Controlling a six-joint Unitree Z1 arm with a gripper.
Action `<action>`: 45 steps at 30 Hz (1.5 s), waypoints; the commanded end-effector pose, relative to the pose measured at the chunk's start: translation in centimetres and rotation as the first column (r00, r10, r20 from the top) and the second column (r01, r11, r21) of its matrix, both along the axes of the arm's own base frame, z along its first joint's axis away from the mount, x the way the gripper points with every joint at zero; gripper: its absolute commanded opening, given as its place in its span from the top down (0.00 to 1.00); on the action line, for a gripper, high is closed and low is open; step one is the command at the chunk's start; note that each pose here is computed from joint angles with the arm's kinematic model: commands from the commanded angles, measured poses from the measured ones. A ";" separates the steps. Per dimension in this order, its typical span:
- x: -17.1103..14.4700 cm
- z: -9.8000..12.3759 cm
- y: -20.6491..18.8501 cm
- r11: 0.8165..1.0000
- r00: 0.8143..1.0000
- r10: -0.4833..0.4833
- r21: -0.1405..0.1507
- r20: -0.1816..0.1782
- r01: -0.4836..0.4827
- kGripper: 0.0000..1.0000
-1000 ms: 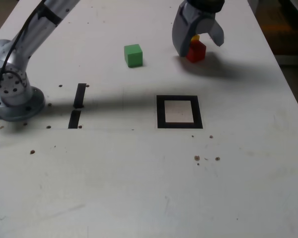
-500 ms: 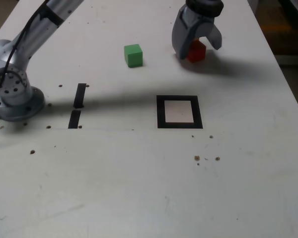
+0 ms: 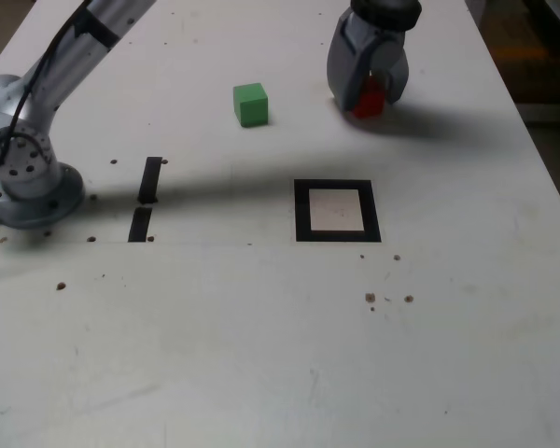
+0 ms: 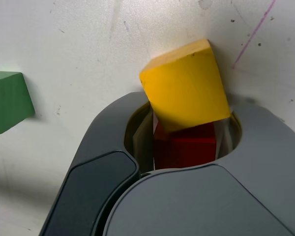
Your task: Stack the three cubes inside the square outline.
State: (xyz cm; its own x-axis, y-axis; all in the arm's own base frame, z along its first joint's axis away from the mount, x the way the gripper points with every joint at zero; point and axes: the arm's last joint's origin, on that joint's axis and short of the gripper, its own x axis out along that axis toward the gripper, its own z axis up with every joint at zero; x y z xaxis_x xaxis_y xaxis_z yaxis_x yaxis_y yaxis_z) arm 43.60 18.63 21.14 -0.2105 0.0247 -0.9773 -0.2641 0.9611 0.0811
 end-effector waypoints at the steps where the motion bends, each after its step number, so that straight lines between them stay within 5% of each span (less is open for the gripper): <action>1: 0.1 -0.2 0.1 1.000 1.000 0.001 -0.006 0.001 -0.001 0.55; 8: -0.1 0.9 -0.2 1.000 1.000 0.003 -0.012 0.022 -0.003 0.63; 16: -3.0 6.0 -2.2 1.000 0.998 0.008 0.016 0.067 -0.009 0.63; 21: -4.8 7.5 -3.2 1.000 0.998 0.010 0.015 0.064 -0.011 0.65; 32: -6.9 8.7 -9.9 0.995 0.995 -0.099 0.023 0.021 0.098 0.68; 35: -7.3 8.0 -12.7 0.988 0.988 -0.153 0.002 0.003 0.153 0.68; 40: -7.1 6.2 -15.8 0.980 0.981 -0.193 -0.039 0.032 0.194 0.68; 45: -6.8 5.2 -17.8 0.978 0.978 -0.203 -0.031 0.041 0.204 0.68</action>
State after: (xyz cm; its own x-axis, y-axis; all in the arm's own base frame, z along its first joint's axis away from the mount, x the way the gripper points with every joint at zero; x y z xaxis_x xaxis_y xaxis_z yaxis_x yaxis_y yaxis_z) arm 36.83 1.15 26.43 -0.1636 0.0237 -0.9862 -0.0702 0.9969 0.0356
